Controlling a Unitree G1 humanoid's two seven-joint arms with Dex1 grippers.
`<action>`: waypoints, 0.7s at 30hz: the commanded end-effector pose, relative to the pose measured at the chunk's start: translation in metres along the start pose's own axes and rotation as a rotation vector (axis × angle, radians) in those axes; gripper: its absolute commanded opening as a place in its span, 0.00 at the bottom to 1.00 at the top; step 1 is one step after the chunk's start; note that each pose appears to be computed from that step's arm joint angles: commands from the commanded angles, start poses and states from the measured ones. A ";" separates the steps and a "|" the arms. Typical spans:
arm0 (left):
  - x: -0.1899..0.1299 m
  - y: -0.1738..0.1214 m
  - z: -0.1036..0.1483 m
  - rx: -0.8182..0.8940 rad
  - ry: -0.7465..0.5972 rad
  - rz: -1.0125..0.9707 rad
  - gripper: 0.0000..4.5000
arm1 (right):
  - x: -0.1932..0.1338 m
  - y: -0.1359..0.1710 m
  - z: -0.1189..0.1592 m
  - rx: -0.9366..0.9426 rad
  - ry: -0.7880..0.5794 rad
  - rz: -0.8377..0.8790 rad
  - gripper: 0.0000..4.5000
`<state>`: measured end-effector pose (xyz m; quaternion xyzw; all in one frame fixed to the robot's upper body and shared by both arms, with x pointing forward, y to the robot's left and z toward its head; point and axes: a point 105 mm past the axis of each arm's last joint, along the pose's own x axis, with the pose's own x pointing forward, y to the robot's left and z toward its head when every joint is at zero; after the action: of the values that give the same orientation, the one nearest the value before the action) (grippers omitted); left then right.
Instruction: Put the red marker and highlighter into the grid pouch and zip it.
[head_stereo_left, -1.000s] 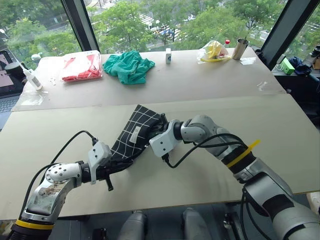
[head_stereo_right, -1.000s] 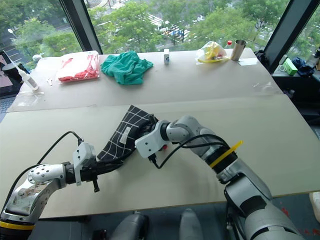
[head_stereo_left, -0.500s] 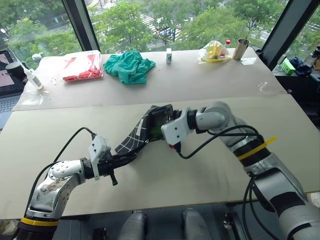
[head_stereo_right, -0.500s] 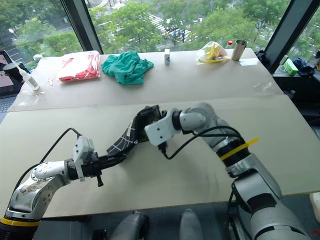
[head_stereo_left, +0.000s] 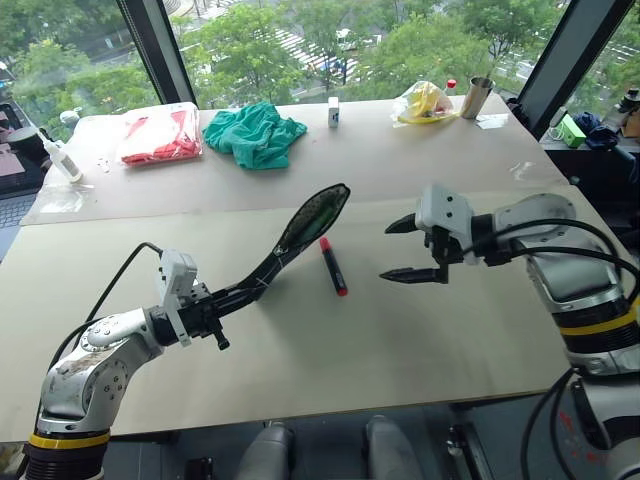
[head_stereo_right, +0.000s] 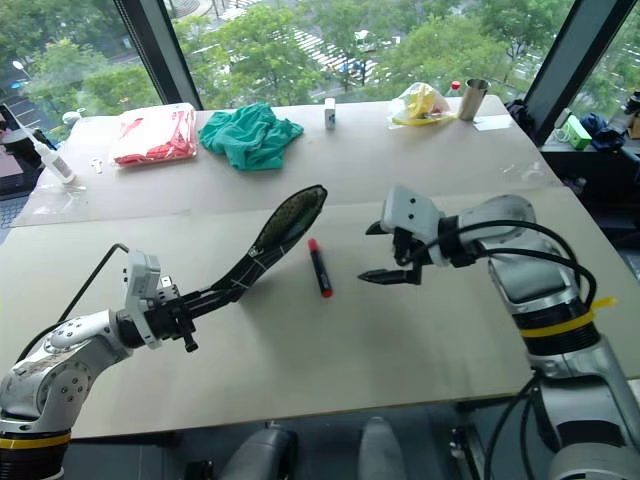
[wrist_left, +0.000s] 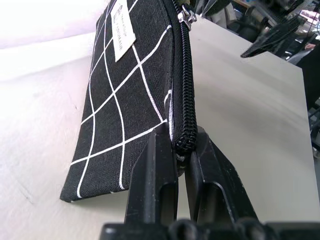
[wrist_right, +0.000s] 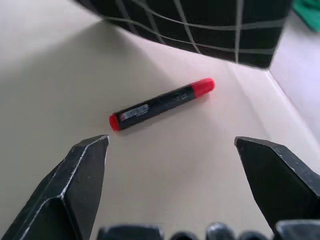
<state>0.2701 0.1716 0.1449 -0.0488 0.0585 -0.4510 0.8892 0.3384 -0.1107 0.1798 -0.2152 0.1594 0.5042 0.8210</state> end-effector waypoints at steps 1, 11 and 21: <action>-0.008 0.001 0.007 0.025 0.002 0.012 0.00 | 0.017 0.022 0.001 0.153 0.036 -0.018 0.99; -0.006 0.002 -0.002 0.033 0.048 0.012 0.00 | 0.050 0.034 0.011 0.273 0.126 -0.159 0.99; -0.001 -0.002 -0.006 0.037 0.050 0.003 0.00 | 0.063 0.021 0.010 0.202 0.136 -0.267 0.99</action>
<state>0.2671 0.1740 0.1315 -0.0365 0.0901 -0.4477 0.8889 0.3440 -0.0575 0.1415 -0.1760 0.2659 0.3538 0.8793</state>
